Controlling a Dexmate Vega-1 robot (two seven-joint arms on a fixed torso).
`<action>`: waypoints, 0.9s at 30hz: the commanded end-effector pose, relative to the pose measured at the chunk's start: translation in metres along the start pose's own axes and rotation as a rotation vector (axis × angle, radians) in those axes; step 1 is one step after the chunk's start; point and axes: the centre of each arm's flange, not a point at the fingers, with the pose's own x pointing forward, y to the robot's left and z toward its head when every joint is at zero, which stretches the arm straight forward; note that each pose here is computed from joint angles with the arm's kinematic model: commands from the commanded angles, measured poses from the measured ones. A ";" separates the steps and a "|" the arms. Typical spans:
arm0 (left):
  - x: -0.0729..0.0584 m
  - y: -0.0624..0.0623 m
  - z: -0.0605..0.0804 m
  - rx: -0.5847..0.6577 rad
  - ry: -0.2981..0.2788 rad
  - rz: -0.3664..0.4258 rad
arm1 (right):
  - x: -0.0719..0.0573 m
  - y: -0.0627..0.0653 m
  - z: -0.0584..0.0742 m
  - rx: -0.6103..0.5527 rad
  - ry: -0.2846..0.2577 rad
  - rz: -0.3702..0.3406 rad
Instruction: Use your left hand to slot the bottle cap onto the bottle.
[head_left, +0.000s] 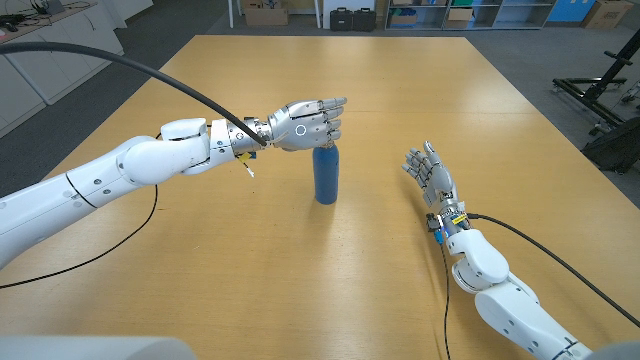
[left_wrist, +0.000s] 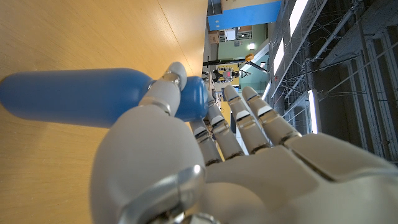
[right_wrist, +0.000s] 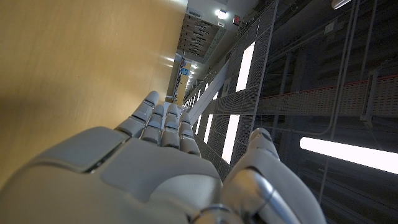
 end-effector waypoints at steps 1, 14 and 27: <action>0.002 -0.002 0.004 -0.007 -0.006 -0.010 | 0.000 -0.002 -0.001 0.000 0.002 0.001; 0.000 -0.003 0.009 -0.012 -0.004 -0.020 | -0.001 -0.002 -0.002 0.002 0.008 0.002; -0.001 -0.003 0.013 -0.016 -0.003 -0.026 | -0.003 -0.001 -0.003 0.002 0.010 0.001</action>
